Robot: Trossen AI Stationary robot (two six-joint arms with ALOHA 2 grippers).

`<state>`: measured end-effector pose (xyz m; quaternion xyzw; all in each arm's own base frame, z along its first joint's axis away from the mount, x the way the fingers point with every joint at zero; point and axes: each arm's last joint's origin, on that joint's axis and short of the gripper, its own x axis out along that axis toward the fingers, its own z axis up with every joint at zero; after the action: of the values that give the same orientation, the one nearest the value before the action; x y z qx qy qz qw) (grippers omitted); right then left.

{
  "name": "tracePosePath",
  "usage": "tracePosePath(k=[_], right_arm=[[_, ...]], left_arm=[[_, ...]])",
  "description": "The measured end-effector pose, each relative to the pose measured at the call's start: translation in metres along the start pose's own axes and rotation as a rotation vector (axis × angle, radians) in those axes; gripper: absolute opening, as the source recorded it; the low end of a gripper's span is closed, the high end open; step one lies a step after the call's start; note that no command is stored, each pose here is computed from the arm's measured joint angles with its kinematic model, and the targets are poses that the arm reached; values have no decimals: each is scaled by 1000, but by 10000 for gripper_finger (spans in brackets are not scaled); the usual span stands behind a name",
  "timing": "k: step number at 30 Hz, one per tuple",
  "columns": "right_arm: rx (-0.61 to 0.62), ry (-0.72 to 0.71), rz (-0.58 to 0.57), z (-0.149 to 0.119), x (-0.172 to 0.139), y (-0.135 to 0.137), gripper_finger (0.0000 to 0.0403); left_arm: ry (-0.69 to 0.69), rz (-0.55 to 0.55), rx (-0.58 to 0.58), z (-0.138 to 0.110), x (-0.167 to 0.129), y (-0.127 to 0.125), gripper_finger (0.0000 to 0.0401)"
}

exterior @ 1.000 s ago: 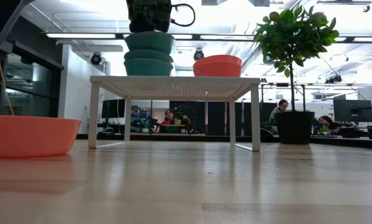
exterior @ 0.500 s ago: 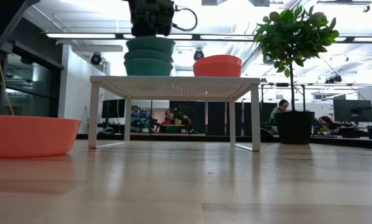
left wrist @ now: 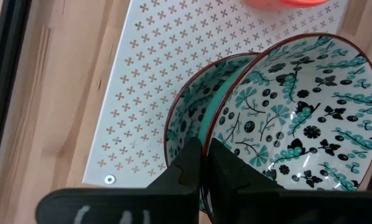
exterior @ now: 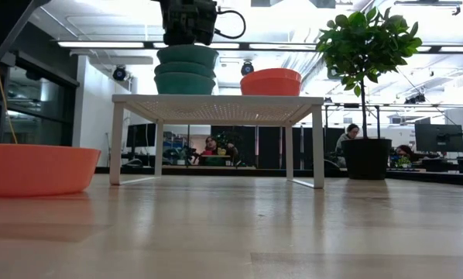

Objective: Pick & Place Mini bowls
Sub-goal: Stack the green and white patterned bowl on top of the green and white patterned bowl on the shelf

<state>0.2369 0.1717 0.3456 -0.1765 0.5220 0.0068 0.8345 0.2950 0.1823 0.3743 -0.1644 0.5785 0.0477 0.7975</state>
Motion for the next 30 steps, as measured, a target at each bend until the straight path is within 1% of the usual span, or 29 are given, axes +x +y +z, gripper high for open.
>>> tracePosePath(k=[9, 30], right_arm=[[19, 4, 11, 0, 0, 0, 130], [12, 5, 14, 0, 0, 0, 130]], left_arm=[[0, 0, -8, 0, 0, 0, 2], [1, 2, -13, 0, 0, 0, 2]])
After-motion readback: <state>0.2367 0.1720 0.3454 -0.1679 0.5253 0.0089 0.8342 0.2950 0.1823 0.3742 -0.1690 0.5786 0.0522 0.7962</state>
